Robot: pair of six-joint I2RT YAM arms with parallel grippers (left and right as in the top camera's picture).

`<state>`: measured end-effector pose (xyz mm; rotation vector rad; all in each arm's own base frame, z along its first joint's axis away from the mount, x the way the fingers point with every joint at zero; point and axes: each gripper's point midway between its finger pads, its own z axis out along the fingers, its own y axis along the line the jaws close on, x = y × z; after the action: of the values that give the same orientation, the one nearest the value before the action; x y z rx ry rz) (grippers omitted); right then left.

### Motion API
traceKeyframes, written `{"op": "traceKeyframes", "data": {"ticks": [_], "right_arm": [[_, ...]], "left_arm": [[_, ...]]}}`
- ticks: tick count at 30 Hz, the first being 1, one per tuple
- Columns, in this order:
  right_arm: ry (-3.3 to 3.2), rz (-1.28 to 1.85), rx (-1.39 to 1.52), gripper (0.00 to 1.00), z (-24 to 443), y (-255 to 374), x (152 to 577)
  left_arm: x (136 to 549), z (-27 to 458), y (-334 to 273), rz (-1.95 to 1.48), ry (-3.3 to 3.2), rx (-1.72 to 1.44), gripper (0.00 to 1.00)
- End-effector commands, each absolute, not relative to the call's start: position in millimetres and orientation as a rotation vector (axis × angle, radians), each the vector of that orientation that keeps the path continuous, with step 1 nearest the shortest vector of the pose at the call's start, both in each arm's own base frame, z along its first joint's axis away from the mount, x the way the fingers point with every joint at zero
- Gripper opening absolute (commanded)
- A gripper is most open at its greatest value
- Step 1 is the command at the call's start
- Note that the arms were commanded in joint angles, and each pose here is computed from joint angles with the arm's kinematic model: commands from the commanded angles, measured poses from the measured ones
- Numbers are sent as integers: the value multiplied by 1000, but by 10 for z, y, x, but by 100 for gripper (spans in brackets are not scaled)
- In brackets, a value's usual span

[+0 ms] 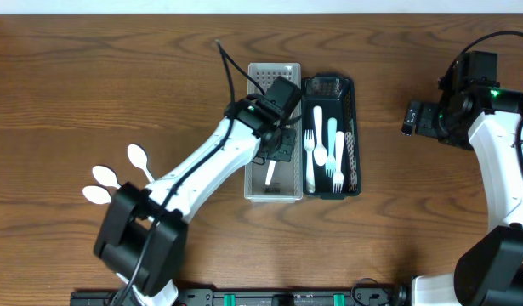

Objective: Pack container
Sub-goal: 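Carry the spoon into the clear tray and release it, then return the left gripper to the spoons and grasp another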

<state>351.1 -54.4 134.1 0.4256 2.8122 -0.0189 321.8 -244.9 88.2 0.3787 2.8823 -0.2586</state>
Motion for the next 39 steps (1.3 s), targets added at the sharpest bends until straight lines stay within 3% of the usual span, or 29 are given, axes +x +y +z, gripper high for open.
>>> {"op": "traceKeyframes", "data": {"ticks": [1,2,4,8,11,15,19,22,31,39], "right_arm": [[2814,-4,406,99,1345,-518,3511],[2814,-4,406,99,1345,-518,3511],[2814,-4,406,99,1345,-518,3511],[2816,-4,406,99,1344,-518,3507],[2818,-5,406,99,1343,-518,3502],[2815,-5,406,99,1345,-519,3508],[2810,-5,405,99,1348,-521,3520],[2812,-5,406,99,1347,-520,3516],[2863,-4,413,99,1312,-500,3395],[2868,14,411,99,1310,-476,3388]], "left_arm": [[3220,919,-2442,-264,2876,365,25],[3225,940,-2445,-268,2870,365,34],[3235,1005,-2450,-279,2853,364,38],[3292,1300,-2429,-300,2777,354,64],[3347,1657,-2252,-254,2697,303,65],[3336,2199,-1663,-118,2581,134,77],[3200,2548,-896,-45,2528,-172,84],[3054,2638,-335,-8,2503,-462,95],[2926,2128,515,10,2572,-932,97],[3116,1323,637,-8,2776,-1036,97]]}}
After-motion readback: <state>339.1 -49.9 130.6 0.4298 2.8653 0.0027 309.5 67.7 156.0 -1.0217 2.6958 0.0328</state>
